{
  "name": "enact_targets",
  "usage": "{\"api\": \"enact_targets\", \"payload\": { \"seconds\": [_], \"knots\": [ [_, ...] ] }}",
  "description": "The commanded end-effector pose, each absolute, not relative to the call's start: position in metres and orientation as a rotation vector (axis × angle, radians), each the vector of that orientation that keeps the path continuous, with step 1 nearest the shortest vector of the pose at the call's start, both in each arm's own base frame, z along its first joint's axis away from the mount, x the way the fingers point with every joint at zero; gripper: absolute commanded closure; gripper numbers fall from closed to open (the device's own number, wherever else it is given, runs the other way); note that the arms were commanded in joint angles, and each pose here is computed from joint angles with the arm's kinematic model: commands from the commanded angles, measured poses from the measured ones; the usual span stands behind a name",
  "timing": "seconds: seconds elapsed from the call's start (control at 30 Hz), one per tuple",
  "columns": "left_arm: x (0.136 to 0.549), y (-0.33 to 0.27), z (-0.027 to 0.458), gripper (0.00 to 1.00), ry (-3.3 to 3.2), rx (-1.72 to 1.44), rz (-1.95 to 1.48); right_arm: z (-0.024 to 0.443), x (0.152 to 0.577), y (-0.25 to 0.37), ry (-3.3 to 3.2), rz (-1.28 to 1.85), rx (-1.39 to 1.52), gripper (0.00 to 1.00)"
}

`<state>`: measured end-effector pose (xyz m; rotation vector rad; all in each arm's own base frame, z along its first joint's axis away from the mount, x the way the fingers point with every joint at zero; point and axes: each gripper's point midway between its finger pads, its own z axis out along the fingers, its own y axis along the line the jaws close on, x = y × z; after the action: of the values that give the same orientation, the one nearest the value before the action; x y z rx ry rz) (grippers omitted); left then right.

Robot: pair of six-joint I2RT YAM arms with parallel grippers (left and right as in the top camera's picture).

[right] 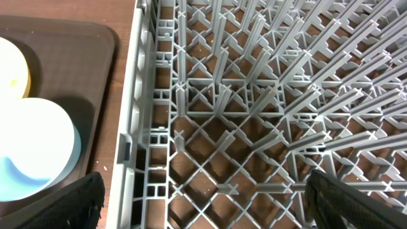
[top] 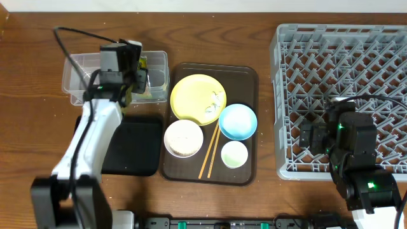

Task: Sort waste into correct bins and load items into the dishwasher rack
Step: 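Reach the left gripper back and grasp the white tissue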

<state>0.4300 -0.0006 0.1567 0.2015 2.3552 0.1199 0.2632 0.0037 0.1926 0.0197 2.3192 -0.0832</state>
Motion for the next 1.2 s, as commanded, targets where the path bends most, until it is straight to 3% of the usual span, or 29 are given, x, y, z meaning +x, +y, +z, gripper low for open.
{"api": "enact_targets", "payload": {
  "seconds": [0.0,0.17,0.57,1.17],
  "knots": [
    [0.417,-0.042,0.17,0.38,2.343,0.152,-0.226,0.203,0.266,0.001,2.295,-0.086,0.026,0.01],
    [0.39,-0.09,0.156,0.38,2.446,0.161,-0.527,0.203,0.266,0.001,2.296,-0.086,0.026,0.01],
    [0.346,-0.178,0.108,0.34,2.617,0.46,-0.606,0.203,0.266,0.001,2.295,-0.086,0.027,0.01],
    [0.346,-0.207,0.032,0.34,2.729,0.573,-0.505,0.203,0.266,0.001,2.296,-0.086,0.026,0.01]
  ]
}}
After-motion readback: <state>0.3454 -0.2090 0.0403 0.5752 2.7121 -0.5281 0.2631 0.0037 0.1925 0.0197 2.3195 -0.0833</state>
